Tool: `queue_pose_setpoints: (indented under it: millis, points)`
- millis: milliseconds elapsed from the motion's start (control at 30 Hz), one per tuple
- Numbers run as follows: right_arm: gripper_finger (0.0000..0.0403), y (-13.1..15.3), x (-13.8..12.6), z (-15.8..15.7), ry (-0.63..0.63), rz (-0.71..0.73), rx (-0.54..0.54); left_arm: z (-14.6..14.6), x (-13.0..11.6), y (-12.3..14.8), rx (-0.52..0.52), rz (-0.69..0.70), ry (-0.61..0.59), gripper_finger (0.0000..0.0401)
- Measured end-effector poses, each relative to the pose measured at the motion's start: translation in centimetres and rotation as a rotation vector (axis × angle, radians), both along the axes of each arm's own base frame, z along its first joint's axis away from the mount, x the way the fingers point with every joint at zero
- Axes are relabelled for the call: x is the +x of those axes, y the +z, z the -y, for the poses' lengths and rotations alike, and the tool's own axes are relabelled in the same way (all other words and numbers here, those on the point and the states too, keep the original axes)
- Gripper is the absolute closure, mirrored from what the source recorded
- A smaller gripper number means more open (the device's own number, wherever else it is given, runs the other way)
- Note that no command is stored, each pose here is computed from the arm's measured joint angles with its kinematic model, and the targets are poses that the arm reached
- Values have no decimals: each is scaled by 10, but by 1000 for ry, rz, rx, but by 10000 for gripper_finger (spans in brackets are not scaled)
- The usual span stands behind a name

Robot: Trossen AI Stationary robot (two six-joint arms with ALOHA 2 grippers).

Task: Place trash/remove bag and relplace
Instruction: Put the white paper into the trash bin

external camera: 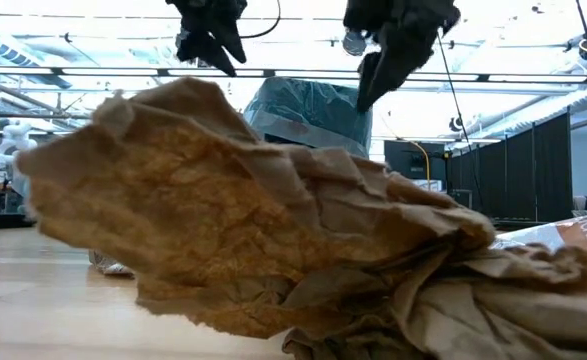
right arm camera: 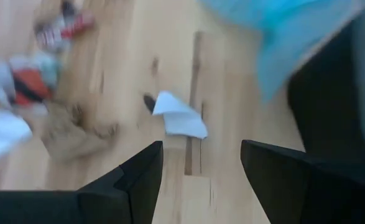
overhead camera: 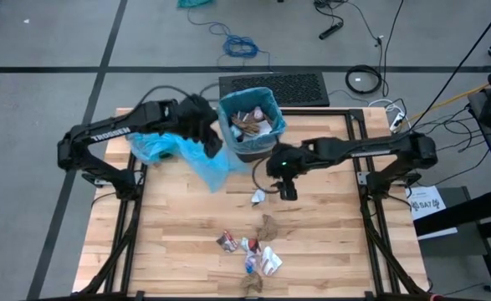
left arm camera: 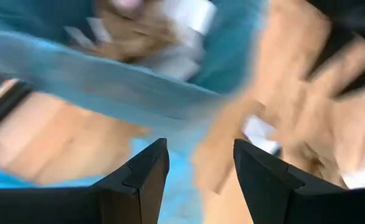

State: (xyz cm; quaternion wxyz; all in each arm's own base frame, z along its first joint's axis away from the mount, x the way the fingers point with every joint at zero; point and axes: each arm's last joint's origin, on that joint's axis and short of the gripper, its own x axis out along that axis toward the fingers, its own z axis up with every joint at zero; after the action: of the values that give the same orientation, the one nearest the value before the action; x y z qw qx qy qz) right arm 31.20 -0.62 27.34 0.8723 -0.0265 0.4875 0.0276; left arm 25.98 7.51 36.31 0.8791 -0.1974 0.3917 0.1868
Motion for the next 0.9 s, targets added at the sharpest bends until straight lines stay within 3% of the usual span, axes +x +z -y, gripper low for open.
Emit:
queue_pose_setpoints:
  millis: [233,533,767,900]
  points:
    - [195,-45,22,-5,208,-142,-99,60,8,-27,-67,80,-130,218]
    - [195,-83,38,-21,516,-216,-225,112,-1,-59,-169,339,-73,218]
    - [200,-107,55,-29,606,-167,-303,143,-15,-69,-155,424,1,218]
    - [251,-123,60,-27,611,-205,-347,154,-19,-71,-142,430,29,218]
